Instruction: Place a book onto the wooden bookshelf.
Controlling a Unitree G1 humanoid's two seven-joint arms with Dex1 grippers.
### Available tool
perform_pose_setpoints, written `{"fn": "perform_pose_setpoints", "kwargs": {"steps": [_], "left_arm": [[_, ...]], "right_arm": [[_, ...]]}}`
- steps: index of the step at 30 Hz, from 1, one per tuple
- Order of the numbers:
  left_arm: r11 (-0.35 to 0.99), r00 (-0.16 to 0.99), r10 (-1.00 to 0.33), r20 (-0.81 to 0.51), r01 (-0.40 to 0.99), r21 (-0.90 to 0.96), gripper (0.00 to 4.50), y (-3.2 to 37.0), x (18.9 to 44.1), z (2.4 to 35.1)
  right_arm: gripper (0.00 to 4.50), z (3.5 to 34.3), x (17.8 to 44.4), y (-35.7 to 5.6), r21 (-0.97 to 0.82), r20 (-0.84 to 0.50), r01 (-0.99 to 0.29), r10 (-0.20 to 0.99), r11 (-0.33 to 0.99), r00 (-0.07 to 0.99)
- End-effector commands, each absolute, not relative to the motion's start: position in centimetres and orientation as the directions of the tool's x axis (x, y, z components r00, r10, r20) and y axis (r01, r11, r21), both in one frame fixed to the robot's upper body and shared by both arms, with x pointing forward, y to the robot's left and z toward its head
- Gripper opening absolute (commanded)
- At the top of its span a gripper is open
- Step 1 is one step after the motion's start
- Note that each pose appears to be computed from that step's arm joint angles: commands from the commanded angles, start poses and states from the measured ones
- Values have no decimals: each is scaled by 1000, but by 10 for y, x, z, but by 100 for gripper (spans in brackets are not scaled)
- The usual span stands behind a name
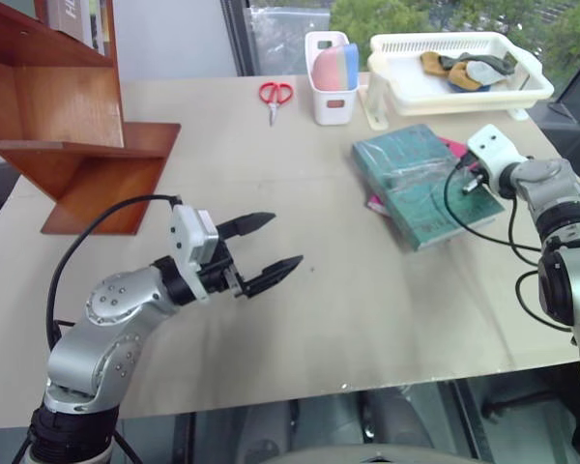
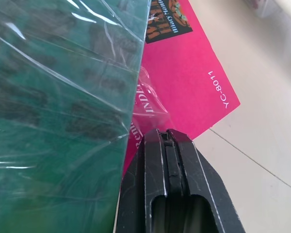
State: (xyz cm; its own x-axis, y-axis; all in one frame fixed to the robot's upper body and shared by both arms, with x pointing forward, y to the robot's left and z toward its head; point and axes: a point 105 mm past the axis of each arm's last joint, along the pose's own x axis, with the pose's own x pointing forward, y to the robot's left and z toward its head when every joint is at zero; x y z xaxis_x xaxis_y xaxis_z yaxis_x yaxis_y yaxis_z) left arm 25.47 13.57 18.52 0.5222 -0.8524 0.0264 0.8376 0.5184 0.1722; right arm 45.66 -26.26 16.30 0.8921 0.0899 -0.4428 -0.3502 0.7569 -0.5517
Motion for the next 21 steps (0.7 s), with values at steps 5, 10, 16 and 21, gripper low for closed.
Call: {"fn": "perform_pose_setpoints", "kwargs": {"steps": [5, 10, 16, 21], "left_arm": [[530, 535, -844, 36, 823, 204, 450, 141, 249, 190], [540, 544, -838, 37, 817, 204, 450, 142, 244, 189], [541, 545, -837, 41, 815, 208, 450, 140, 244, 191], [537, 542, -840, 39, 818, 204, 450, 141, 245, 190]], "right_arm": [[4, 153, 454, -262, -515, -455, -360, 107, 778, 884], [4, 143, 451, -247, -471, -498, -456, 199, 755, 844], [4, 129, 445, -236, -434, -546, -544, 271, 719, 793], [4, 120, 440, -237, -412, -568, -570, 289, 711, 771]]}}
